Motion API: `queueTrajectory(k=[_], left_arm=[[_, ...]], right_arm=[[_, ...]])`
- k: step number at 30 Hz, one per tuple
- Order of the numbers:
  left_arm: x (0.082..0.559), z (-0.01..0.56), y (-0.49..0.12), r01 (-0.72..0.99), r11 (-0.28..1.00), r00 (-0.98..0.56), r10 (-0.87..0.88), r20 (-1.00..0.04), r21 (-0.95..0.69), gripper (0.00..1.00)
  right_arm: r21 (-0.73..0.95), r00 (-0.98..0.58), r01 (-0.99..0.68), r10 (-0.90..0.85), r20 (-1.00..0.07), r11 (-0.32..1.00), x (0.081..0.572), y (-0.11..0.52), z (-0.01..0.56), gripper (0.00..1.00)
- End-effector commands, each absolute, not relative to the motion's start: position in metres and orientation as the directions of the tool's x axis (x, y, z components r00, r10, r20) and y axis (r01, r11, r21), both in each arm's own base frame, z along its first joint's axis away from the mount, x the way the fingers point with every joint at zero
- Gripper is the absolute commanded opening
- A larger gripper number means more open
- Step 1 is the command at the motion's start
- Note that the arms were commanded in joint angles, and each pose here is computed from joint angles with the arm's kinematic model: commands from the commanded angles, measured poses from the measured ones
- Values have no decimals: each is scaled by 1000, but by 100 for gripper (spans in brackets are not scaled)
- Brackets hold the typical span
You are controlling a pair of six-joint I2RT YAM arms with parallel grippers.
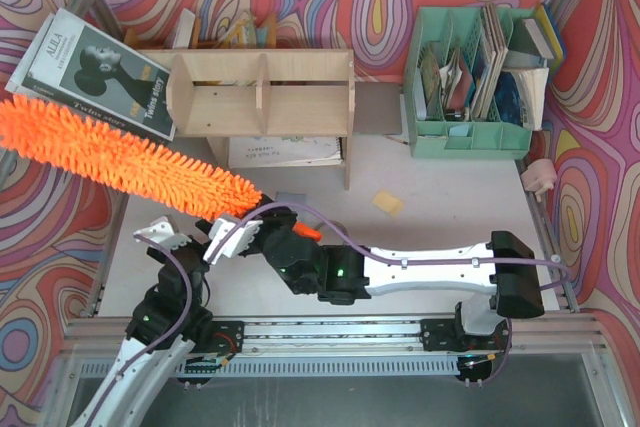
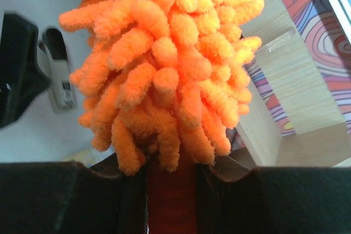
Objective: Dust the bookshelf with a duster
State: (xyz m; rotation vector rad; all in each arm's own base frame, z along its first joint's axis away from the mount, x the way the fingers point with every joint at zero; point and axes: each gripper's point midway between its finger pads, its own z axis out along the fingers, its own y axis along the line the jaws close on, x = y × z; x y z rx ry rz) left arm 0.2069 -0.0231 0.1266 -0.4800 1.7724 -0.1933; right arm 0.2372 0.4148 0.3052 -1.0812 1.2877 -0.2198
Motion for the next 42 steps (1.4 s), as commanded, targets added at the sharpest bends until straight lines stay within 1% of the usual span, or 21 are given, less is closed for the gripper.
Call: queueTrajectory(k=[1, 4, 9, 12, 14, 20, 25, 31, 35, 38, 42], left_arm=[[207, 124, -21, -221, 900, -172, -416, -893, -376, 98], [206, 125, -21, -219, 900, -172, -416, -893, -377, 98], [204, 126, -17, -238, 896, -169, -418, -893, -375, 98], [204, 125, -15, -248, 894, -166, -418, -893, -373, 98], [204, 125, -15, -247, 894, -166, -419, -893, -373, 98], [204, 125, -15, -248, 894, -165, -419, -893, -373, 98], [204, 125, -15, -248, 894, -165, -419, -893, -374, 98], [205, 124, -15, -246, 895, -167, -418, -893, -372, 98], [204, 124, -16, -245, 895, -167, -418, -893, -373, 98], [205, 124, -15, -247, 895, -165, -418, -893, -372, 98], [205, 125, -16, -245, 894, -165, -419, -893, -374, 98]], right_arm=[[-429, 280, -433, -334, -900, 792, 234, 418, 356, 0], [-334, 217, -470, -261, -941, 817, 230, 433, 344, 0], [-200, 113, -450, -166, -980, 870, 229, 450, 325, 0], [-73, 20, -472, -72, -997, 879, 225, 462, 312, 0], [-39, -3, -500, -46, -999, 865, 223, 473, 306, 0], [-64, -12, -516, -82, -997, 854, 225, 497, 290, 0], [-92, -51, -507, -136, -989, 857, 227, 507, 264, 0], [-85, -113, -484, -159, -981, 871, 231, 506, 235, 0], [-92, -164, -437, -180, -970, 895, 245, 496, 218, 0], [-55, -226, -396, -155, -962, 917, 258, 484, 208, 0], [-43, -227, -391, -142, -963, 919, 264, 480, 212, 0]])
